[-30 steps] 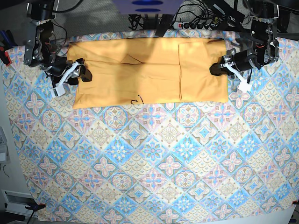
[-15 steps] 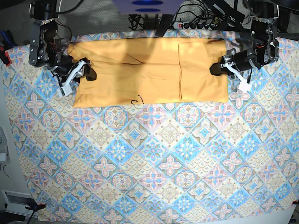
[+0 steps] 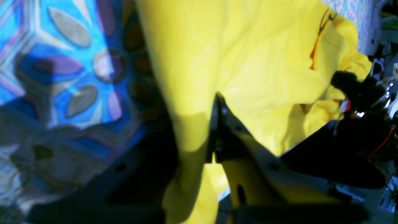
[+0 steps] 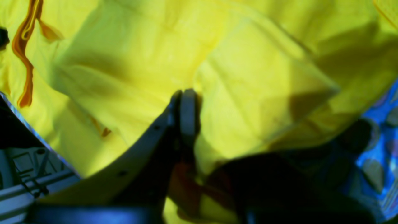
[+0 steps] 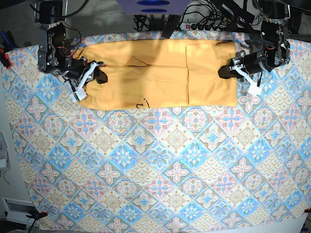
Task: Fold the T-shirt properly
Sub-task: 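Grasp both ends of the folded shirt with both grippers, then fold the end held by the right gripper toward the left gripper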
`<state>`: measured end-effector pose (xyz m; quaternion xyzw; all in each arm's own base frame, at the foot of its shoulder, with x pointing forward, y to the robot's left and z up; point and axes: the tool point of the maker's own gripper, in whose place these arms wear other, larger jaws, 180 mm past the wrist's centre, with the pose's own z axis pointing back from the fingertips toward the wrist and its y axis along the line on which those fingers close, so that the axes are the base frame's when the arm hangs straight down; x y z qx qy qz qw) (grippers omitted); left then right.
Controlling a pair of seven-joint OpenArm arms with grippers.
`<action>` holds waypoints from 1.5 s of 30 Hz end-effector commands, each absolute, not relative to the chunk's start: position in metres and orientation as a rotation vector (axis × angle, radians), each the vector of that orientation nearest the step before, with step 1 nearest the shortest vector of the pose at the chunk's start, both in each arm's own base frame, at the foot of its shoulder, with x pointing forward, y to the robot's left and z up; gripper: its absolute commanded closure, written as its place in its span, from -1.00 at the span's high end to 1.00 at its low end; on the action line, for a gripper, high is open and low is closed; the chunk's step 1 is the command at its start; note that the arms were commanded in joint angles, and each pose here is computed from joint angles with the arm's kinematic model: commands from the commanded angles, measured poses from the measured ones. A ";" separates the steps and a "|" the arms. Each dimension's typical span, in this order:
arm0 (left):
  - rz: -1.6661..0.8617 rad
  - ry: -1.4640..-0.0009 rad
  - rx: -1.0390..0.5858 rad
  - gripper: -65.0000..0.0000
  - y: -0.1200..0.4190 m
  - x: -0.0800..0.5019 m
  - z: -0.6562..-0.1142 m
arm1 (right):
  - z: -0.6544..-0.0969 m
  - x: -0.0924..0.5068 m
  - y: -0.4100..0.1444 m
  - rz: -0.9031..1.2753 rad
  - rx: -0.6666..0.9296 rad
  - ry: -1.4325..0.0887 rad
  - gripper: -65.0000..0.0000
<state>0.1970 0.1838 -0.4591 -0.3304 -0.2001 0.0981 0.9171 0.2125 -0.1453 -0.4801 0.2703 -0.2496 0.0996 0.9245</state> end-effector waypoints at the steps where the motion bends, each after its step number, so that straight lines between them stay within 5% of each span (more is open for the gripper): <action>1: 0.190 -0.441 -0.697 -1.00 0.182 0.204 -0.451 | -0.474 0.217 -0.149 0.227 0.544 -0.523 -0.99; 21: 0.133 -0.455 -0.859 -1.00 0.100 0.232 -0.443 | -0.357 0.281 -0.136 0.409 0.570 -0.858 -1.00; 33: 0.196 -0.538 -0.878 -1.00 0.099 0.248 -0.436 | -0.321 0.289 -0.153 0.599 0.347 -0.930 -1.00; 45: 0.157 -0.522 -0.860 -1.00 0.068 0.249 -0.444 | -0.325 0.262 -0.125 0.655 0.403 -0.902 -1.00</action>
